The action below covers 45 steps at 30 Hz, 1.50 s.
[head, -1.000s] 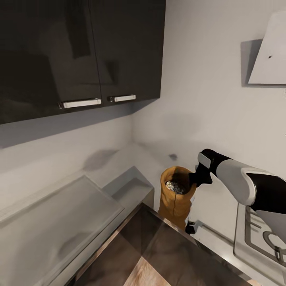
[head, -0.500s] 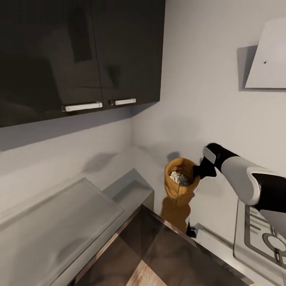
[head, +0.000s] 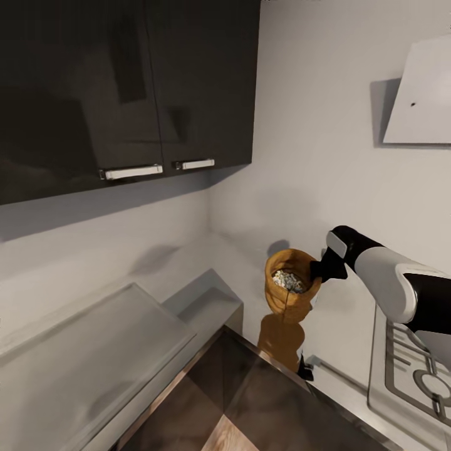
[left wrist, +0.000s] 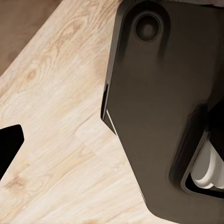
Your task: In the kitchen, take the popcorn bag from the countertop, put it into the microwave, and heat it until the popcorn is cooked so the cooked popcorn ends up inside the bag.
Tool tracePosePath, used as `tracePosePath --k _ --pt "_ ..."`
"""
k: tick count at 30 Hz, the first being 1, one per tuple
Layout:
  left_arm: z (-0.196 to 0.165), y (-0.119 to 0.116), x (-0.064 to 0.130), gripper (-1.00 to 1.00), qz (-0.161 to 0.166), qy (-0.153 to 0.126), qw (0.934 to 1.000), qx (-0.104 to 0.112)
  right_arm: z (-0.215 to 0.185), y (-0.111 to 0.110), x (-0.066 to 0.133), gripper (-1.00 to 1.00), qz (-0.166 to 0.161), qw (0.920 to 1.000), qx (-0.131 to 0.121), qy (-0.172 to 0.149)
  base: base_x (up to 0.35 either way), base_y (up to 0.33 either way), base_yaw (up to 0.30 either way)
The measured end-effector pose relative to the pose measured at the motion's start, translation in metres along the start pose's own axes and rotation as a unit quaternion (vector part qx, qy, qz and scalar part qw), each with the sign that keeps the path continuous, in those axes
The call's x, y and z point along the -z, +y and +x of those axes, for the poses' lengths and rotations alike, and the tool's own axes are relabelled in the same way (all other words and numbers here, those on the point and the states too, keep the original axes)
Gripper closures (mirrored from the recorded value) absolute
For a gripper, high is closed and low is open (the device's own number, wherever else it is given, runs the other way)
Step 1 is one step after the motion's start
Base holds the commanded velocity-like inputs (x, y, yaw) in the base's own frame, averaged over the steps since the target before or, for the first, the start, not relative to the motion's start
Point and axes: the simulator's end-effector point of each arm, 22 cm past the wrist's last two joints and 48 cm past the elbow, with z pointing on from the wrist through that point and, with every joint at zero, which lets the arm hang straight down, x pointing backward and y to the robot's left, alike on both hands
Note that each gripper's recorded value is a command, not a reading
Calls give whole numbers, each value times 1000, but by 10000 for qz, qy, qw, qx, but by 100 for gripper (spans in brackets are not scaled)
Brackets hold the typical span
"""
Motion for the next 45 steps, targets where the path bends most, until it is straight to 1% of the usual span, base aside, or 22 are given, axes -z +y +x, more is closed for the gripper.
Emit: tracePosePath --k 4,9,12,19,27,45 --pt "-1 0 0 -100 -1 -5 10000 1 -1 -3 0 100 6 10000 -26 -5 -111 0 0" --pt "-1 0 0 -100 1 -4 10000 0 -1 -4 0 100 9 10000 -31 -4 -301 0 -8" --pt "-1 0 0 -100 1 -4 10000 0 -1 -4 0 100 8 10000 -34 -3 -338 0 -172" --pt "-1 0 0 -100 0 -5 10000 0 -1 -5 0 100 16 10000 -36 -4 -323 47 -282" --pt "-1 -1 0 -100 8 -2 10000 -3 -1 -4 0 100 -7 10000 -53 -2 -170 42 -297" --pt "0 -1 0 -100 7 2 10000 -1 -1 -4 0 100 -16 10000 -58 -2 -337 1 -298"
